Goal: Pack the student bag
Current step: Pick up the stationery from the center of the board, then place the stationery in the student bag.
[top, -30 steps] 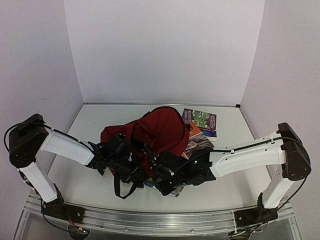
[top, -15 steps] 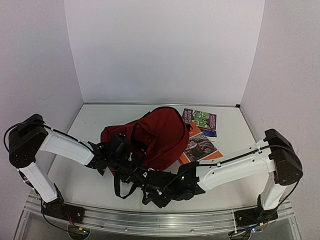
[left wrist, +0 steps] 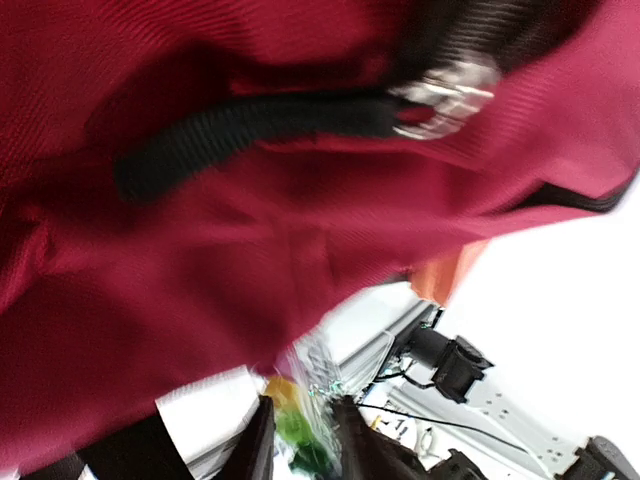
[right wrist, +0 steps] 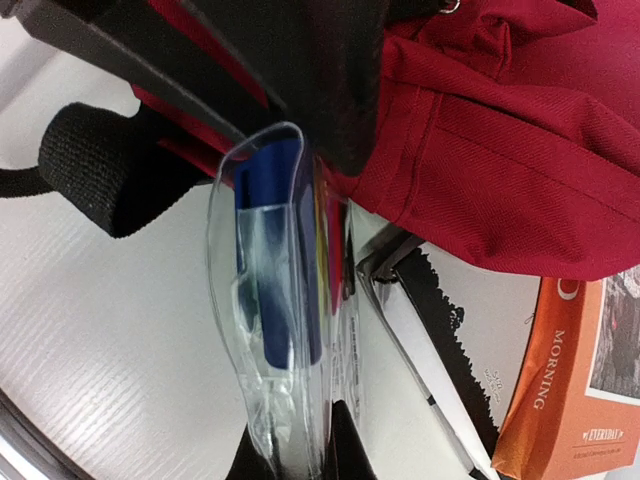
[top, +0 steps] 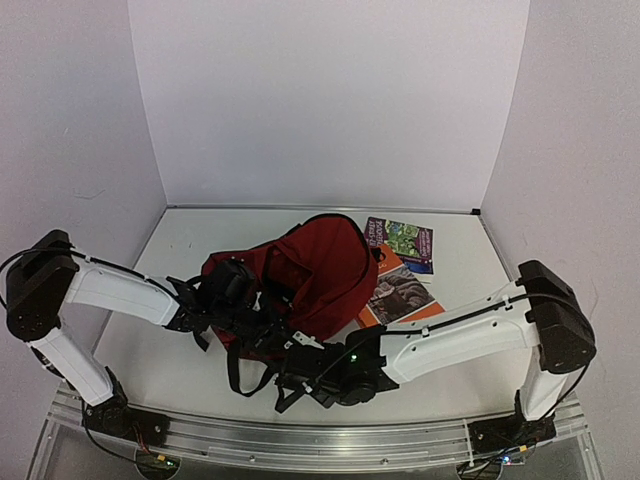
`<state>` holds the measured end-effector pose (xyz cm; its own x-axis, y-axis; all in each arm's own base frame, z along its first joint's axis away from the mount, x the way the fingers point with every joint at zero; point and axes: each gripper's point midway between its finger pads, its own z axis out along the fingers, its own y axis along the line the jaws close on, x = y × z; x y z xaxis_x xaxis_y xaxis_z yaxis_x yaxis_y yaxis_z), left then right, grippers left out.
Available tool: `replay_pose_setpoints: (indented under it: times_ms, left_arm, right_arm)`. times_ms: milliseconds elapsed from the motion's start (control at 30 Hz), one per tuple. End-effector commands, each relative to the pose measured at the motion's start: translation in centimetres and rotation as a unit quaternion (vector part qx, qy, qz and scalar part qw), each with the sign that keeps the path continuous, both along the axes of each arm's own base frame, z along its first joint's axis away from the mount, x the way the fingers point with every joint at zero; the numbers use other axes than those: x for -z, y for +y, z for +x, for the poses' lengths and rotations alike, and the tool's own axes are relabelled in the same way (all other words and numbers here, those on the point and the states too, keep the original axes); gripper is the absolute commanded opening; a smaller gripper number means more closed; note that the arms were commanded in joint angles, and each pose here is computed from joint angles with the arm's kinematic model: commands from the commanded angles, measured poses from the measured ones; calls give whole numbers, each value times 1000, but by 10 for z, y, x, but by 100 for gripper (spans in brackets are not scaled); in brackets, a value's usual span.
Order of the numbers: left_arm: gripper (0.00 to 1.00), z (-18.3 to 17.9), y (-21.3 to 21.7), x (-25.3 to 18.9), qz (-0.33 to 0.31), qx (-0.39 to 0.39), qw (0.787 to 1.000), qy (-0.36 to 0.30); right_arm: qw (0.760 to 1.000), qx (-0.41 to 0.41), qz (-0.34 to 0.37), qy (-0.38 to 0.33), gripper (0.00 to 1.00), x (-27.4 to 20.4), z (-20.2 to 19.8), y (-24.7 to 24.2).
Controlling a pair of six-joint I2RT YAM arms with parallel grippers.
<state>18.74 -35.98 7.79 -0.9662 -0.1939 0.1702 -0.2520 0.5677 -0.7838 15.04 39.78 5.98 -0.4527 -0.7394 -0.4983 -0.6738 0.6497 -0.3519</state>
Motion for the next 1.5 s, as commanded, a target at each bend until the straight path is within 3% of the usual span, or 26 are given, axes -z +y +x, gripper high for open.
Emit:
replay_pose_setpoints:
  times_ms: [0, 100, 300, 500, 633, 833, 1167, 1367, 1467]
  left_arm:
    - [28, 17, 21, -39, 8, -12, 998, -58]
    - [34, 35, 50, -67, 34, -30, 993, -107]
    - [62, 63, 97, -91, 115, -26, 980, -158]
    - [82, 95, 103, -95, 198, -19, 960, -198]
    - [87, 115, 98, -99, 220, -18, 949, -224]
    - [84, 132, 107, -83, 284, -22, 932, -222]
    - [79, 147, 86, -74, 250, -25, 938, -240]
    - [57, 153, 74, -67, 234, -16, 942, -240]
    - [53, 155, 71, -65, 229, -14, 943, -242]
  right_arm:
    - [998, 22, 58, 30, 0, -31, 0, -2]
    - [994, 27, 94, 55, 0, -56, 2, -10]
    - [974, 54, 194, 101, 0, -115, 39, -31]
    - [944, 68, 297, 124, 0, -163, 84, -30]
    - [922, 75, 354, 139, 0, -179, 115, -19]
    - [896, 82, 408, 156, 0, -191, 149, 4]
    - [879, 105, 413, 215, 0, -153, 169, 27]
    - [869, 118, 422, 230, 0, -143, 178, 36]
    - [867, 128, 422, 233, 0, -134, 186, 40]
